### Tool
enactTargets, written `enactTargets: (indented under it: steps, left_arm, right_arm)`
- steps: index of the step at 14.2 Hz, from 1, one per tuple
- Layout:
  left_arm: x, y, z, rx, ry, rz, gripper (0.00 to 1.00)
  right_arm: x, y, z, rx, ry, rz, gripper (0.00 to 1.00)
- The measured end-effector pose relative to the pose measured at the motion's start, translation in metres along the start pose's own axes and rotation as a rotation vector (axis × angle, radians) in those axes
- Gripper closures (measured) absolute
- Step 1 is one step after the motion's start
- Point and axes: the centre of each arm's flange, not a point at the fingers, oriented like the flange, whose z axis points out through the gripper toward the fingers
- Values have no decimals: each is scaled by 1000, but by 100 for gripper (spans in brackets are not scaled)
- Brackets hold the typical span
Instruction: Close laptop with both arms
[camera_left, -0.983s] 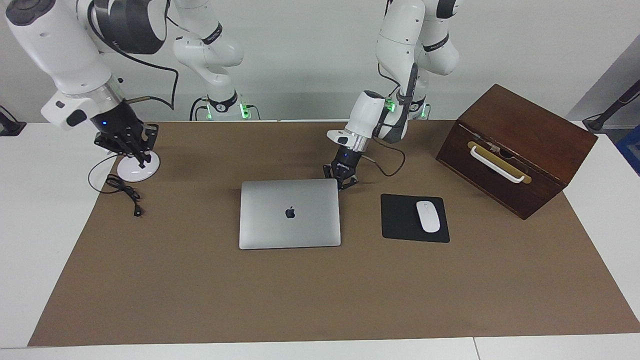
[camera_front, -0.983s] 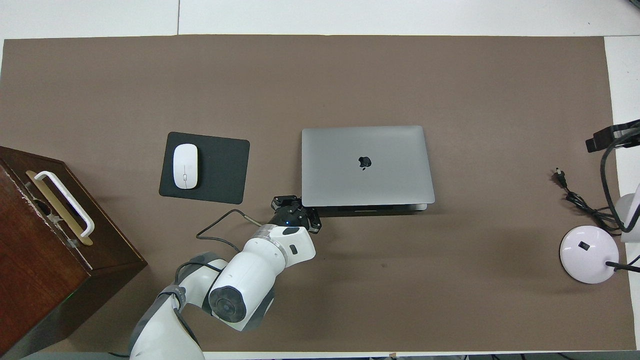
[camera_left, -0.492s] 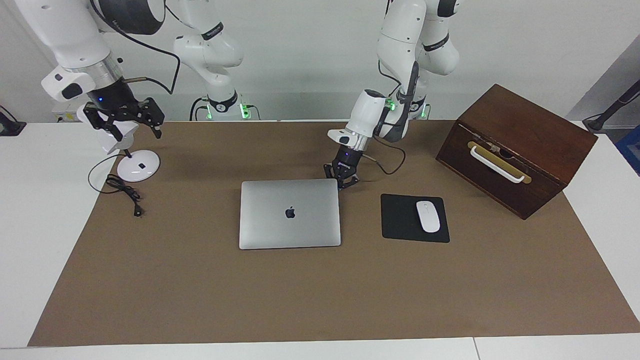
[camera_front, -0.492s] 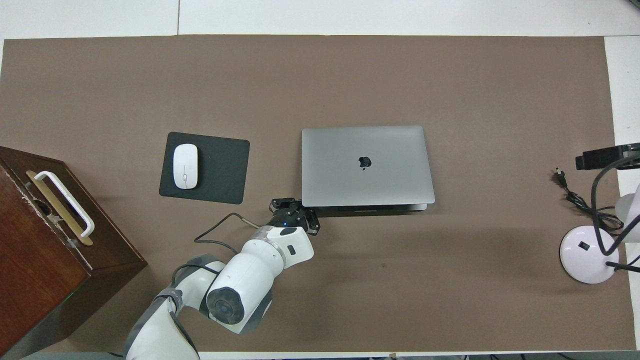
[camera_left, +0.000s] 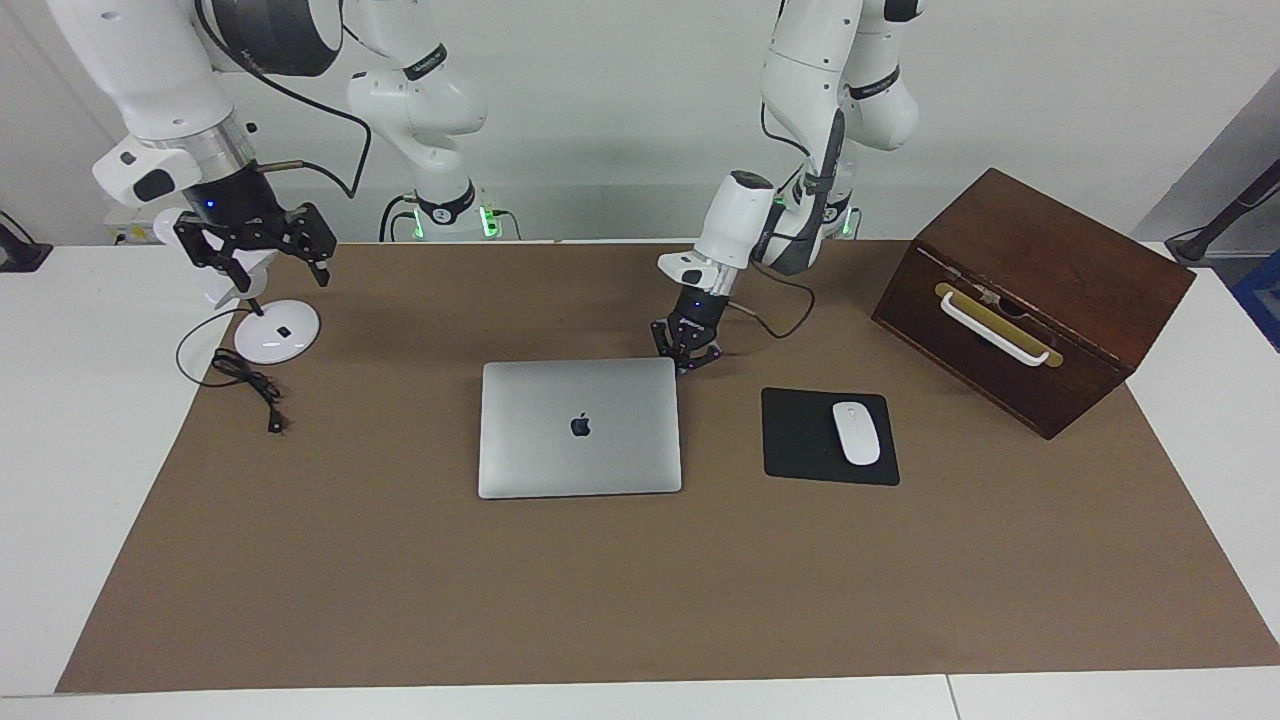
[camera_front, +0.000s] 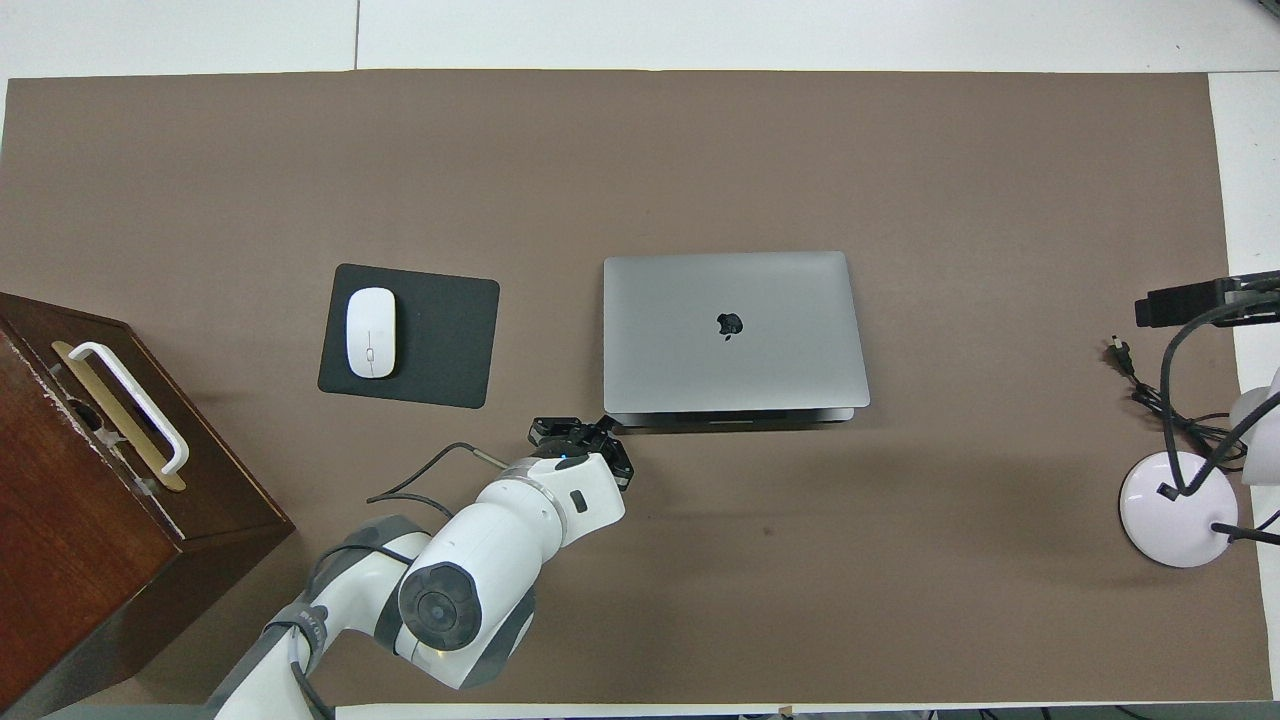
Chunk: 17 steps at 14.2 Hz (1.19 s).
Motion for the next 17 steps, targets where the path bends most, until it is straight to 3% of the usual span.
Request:
enactTargets:
  steps: [10,17]
  left_arm:
    - [27,-29,-91,-22,-268,-81,99]
    - [64,-79,-158,-15,-358,-161,99]
  right_arm:
    - [17,3,5,0,9,0,0]
    - [25,4,4,-1,17,0,0]
